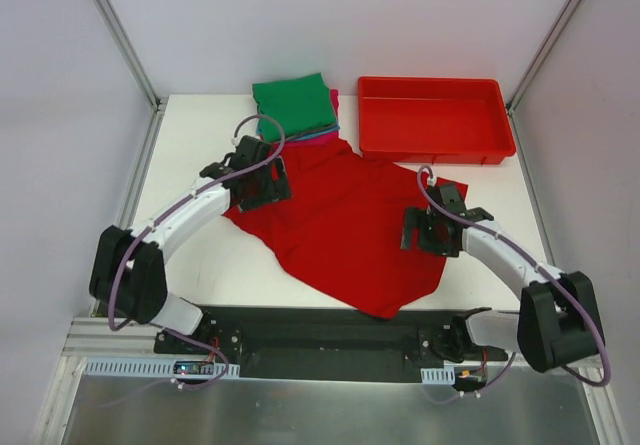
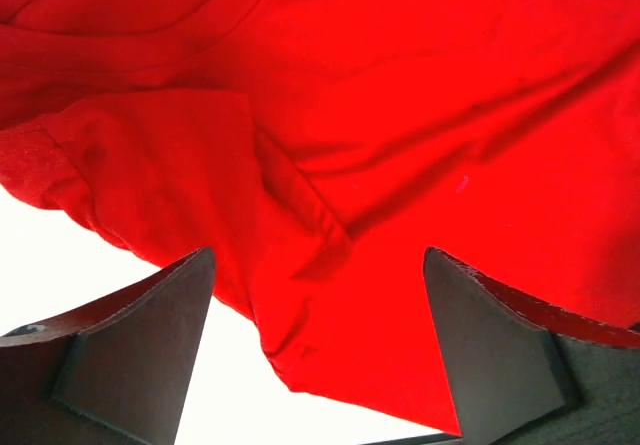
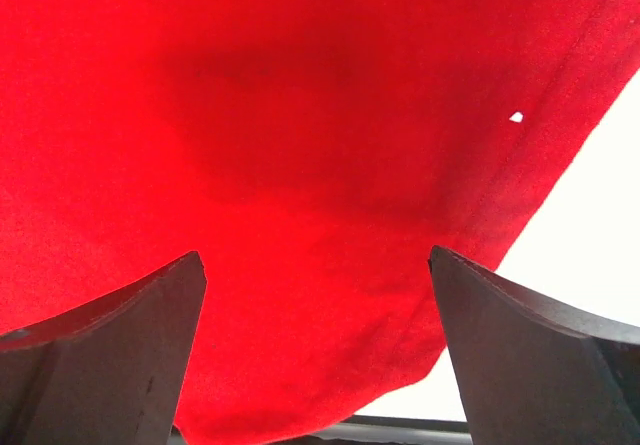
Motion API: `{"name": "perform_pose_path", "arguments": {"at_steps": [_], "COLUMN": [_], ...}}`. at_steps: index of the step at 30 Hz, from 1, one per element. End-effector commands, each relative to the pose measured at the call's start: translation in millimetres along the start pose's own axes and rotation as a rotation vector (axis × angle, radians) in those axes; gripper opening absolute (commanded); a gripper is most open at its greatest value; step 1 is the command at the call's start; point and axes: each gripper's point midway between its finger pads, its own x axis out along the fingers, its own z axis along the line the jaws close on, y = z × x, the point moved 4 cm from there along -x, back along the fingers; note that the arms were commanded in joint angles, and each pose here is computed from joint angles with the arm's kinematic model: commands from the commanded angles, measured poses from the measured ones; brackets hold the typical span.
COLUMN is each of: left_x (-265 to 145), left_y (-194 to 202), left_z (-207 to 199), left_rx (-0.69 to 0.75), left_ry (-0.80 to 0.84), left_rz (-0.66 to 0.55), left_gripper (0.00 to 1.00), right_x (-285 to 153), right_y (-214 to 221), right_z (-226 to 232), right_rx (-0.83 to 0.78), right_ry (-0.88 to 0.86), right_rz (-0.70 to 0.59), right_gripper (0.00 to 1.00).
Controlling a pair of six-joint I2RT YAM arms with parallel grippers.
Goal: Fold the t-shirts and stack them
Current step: Flatten out the tshirt
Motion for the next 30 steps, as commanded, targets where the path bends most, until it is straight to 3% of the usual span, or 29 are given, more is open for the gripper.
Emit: {"name": "perform_pose_path", "arguments": {"at_steps": [1,5,10,14,17,22,30], "left_x": [18.7,41.5,62.6,60.8,46.6,12.6,-39.4], "left_y": [2.1,13.0,23.8,28.0,39.7,78.3,166.3], "left_z": [3.9,17.2,26.0,27.6,40.1,73.8,124.4], "left_rx": [0.035,0.037,0.034,0.02,-0.005,-0.08,-0.272], "left_ry": [-0.057,-0.152,-0.235,-0.249,-0.278,-0.314,-0.341], "left_rz": [0.049,0.107,0.187,0.213,0.207,0.204,0.324], "left_gripper": [0.82,0.77,0.61,0.24,0.1,0.11,0.32], "right_x": [7.9,15.3,20.5,22.5,24.6,28.0,24.5], "right_y": [-18.2,-16.6,-14.7,-16.0,-19.0,-27.2,-38.8], "right_z": [5.5,-3.0,-10.8,-20.0,-27.2,-32.6,-48.6], "right_rx": [0.029,0.031,0.032,0.047,0.065,0.108,0.188], "right_ry": [0.015,0.08,0.126,0.168,0.201,0.217,0.264], "right_rz": [-0.038,-0.026,-0.011,-0.003,0.008,0.013,-0.033], "right_gripper": [0.96,0.96,0.96,0.96,0.96,0.96,0.96]}}
